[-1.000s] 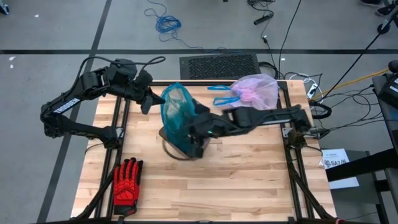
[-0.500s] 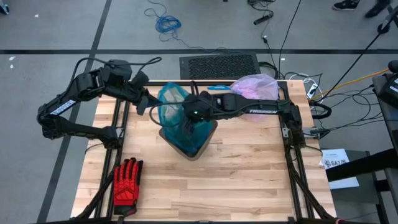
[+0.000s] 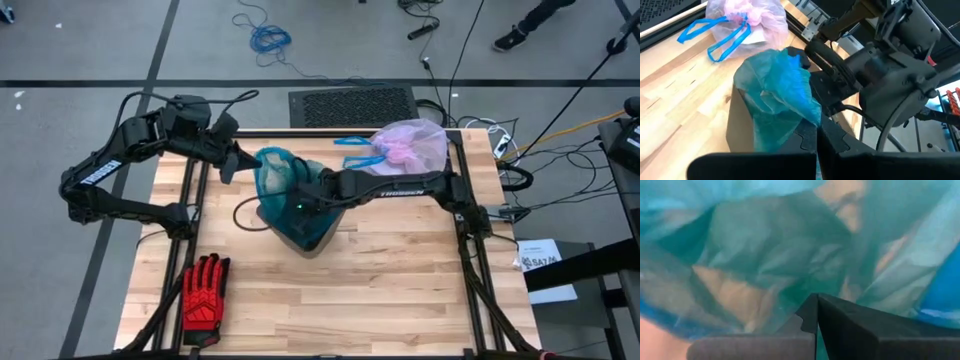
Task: Place trash/remove bag and relplace
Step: Insert the blue trash bag into the trash bin
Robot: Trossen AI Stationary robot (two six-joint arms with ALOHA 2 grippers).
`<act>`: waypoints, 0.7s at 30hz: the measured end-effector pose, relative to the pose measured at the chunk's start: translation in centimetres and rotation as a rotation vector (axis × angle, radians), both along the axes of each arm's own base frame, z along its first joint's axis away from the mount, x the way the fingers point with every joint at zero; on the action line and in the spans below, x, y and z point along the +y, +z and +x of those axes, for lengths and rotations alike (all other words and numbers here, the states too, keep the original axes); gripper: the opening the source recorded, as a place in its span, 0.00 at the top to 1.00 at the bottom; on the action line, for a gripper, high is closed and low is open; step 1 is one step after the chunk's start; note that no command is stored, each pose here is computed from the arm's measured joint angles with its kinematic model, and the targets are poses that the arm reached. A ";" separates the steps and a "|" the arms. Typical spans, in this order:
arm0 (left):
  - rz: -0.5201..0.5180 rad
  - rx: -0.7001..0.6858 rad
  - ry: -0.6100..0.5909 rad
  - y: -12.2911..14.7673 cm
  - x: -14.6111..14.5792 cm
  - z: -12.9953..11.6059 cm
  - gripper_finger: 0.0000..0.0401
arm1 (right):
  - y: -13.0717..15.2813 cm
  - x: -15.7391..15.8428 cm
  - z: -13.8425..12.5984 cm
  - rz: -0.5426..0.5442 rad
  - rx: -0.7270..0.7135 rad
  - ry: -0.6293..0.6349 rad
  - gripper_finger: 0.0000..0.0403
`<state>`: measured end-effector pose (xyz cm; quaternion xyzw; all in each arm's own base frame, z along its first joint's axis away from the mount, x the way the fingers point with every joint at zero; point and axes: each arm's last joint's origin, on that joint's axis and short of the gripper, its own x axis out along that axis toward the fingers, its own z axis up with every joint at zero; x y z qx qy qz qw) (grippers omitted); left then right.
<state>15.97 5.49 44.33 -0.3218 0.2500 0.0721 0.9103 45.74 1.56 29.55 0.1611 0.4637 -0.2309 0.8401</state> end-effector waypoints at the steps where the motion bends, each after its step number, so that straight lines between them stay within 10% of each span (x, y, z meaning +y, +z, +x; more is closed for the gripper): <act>1: 0.000 0.001 0.000 0.0 0.0 0.0 1.00 | -0.3 0.2 0.0 0.029 0.009 -0.008 1.00; 6: 0.002 0.000 0.003 0.0 0.0 0.0 1.00 | -2.2 0.8 0.4 0.061 0.079 0.032 1.00; 21: 0.007 0.001 0.010 0.0 0.0 0.0 1.00 | 8.0 0.5 -4.2 -0.076 -0.173 0.185 1.00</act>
